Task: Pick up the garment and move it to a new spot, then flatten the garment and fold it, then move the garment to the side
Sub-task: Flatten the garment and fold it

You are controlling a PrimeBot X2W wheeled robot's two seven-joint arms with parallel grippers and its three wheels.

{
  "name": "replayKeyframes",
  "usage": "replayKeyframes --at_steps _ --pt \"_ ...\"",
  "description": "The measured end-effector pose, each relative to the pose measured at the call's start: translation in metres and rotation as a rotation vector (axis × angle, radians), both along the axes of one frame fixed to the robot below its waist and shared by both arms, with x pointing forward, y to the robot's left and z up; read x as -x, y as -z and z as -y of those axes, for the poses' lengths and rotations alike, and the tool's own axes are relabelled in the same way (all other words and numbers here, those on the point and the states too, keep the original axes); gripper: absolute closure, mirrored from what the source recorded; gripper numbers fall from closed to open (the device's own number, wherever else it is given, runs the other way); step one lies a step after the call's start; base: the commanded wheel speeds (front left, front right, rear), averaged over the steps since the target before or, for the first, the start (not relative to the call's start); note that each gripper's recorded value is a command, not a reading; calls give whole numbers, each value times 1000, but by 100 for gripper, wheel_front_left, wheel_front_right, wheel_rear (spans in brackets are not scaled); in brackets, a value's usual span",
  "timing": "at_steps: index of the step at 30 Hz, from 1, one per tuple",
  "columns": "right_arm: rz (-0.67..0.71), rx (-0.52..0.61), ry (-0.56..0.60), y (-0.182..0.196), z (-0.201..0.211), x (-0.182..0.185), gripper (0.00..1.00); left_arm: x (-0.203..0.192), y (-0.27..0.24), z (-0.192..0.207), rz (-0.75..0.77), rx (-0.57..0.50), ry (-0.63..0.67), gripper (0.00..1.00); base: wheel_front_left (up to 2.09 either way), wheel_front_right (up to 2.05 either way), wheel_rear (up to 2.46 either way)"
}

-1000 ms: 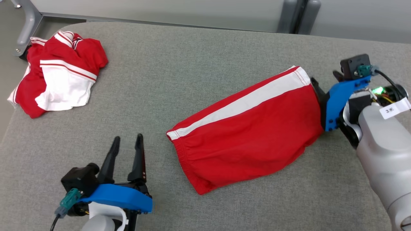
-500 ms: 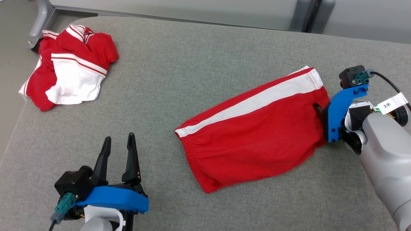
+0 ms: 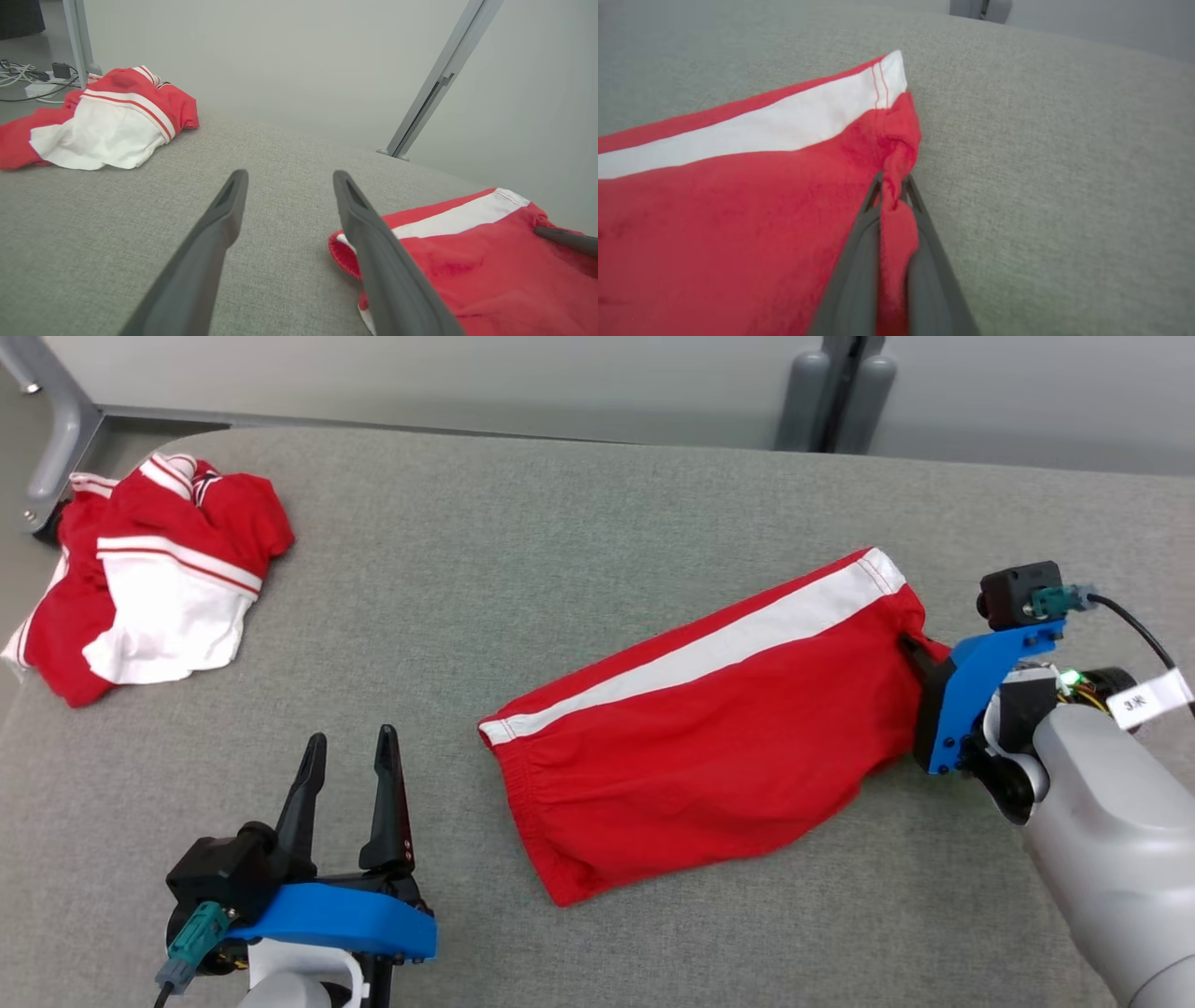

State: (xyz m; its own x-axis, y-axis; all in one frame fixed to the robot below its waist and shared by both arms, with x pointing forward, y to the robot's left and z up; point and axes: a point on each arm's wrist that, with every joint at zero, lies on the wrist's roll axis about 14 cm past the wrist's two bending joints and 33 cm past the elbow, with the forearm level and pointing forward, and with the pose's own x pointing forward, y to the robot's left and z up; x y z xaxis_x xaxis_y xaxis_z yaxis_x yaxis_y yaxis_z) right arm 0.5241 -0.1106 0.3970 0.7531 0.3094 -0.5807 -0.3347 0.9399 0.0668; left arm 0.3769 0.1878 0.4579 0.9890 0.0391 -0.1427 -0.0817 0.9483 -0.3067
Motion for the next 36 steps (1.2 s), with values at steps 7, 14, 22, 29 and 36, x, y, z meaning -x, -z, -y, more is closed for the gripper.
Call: replayKeyframes --at_steps 7,14,22,29,36 --pt "88 -113 177 -7 49 31 100 -10 -8 26 30 11 79 0 0 0 0" --pt "141 -153 328 -2 96 75 100 -14 -13 46 41 26 141 0 0 0 0" --pt "185 -181 403 -4 110 92 100 -11 -15 51 42 30 157 0 0 0 0" --pt "194 -196 384 -9 94 85 100 -4 -16 43 40 29 135 0 0 0 0" --pt "277 -265 226 -50 20 54 100 1 -21 30 55 28 88 0 0 0 0"
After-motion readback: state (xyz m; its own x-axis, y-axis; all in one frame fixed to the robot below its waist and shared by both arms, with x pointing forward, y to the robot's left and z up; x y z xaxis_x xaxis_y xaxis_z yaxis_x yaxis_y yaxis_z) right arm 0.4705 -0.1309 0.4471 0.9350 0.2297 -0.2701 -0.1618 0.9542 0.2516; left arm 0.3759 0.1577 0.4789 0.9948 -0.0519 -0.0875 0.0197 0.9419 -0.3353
